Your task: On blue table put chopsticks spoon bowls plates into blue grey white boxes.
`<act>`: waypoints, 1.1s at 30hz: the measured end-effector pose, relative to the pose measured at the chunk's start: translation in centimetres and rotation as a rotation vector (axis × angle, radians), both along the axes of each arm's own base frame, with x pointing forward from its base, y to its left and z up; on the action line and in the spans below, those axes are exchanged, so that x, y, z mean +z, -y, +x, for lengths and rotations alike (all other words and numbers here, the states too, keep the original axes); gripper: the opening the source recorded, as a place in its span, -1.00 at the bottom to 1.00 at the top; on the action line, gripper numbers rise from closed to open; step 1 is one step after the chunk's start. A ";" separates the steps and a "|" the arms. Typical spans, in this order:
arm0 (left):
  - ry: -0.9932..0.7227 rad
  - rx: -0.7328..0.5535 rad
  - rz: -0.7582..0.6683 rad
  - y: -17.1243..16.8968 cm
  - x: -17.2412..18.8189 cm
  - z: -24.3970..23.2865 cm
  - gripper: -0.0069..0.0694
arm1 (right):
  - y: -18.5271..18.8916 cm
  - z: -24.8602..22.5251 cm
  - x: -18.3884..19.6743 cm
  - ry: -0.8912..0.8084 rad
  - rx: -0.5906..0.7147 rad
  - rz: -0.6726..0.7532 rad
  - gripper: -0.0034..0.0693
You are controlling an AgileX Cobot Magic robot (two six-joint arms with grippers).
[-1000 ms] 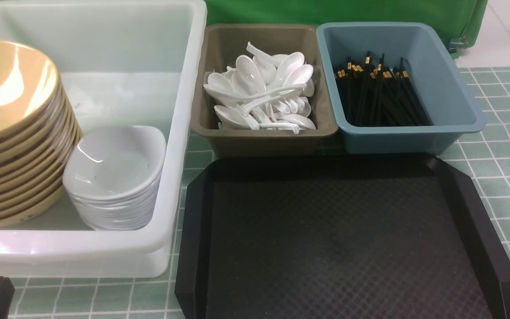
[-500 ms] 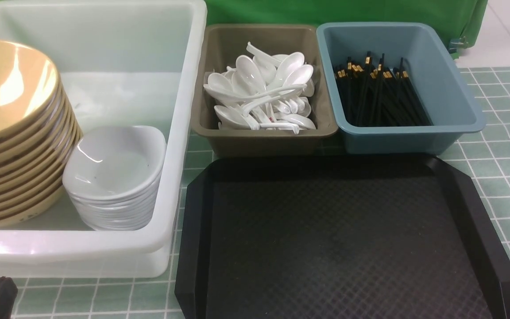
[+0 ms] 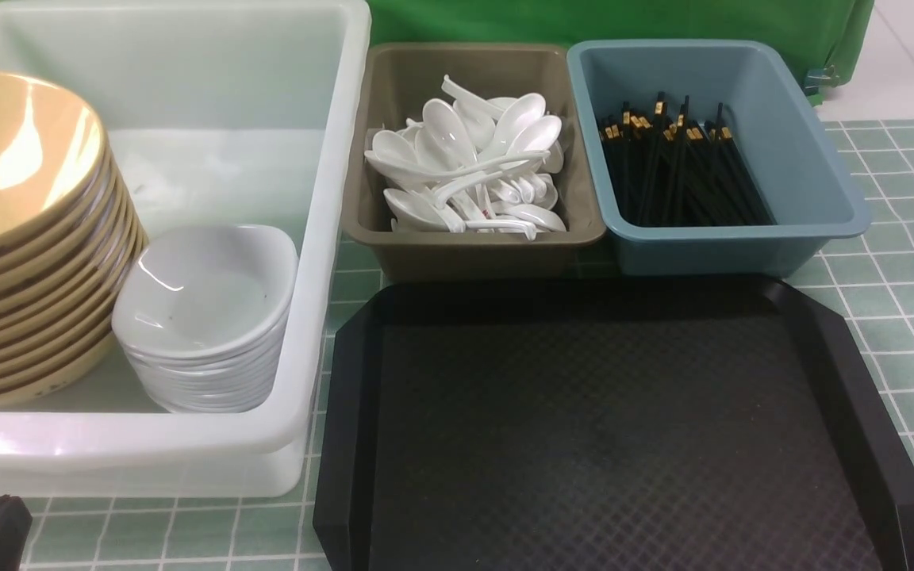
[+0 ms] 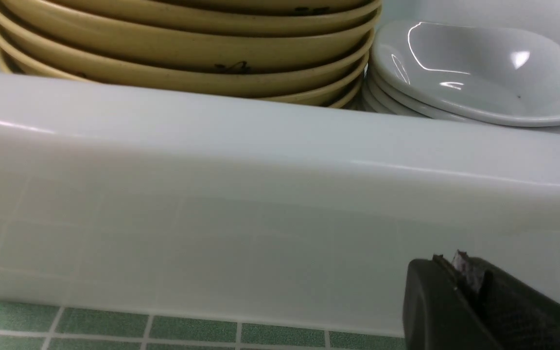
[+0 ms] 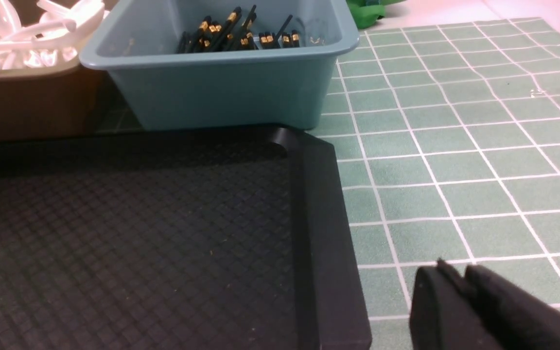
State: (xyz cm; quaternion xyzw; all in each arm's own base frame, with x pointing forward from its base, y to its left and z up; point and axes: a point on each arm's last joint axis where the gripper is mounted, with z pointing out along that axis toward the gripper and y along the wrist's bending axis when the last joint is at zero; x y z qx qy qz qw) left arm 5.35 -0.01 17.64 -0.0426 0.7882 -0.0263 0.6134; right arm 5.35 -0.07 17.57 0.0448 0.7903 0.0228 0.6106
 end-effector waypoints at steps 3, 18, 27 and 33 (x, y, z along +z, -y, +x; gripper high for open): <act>0.000 0.000 0.000 0.0 0.0 0.0 -0.81 | 0.0 0.0 0.0 0.000 0.000 0.000 -0.63; 0.000 0.000 -0.003 0.0 0.0 0.0 -0.81 | 0.0 0.0 0.0 0.000 0.000 0.000 -0.59; 0.000 0.000 -0.003 0.0 0.0 0.0 -0.81 | 0.0 0.0 0.0 0.000 0.000 0.000 -0.58; 0.000 0.001 -0.008 0.0 0.0 0.0 -0.81 | 0.0 0.0 0.0 0.000 0.000 0.000 -0.57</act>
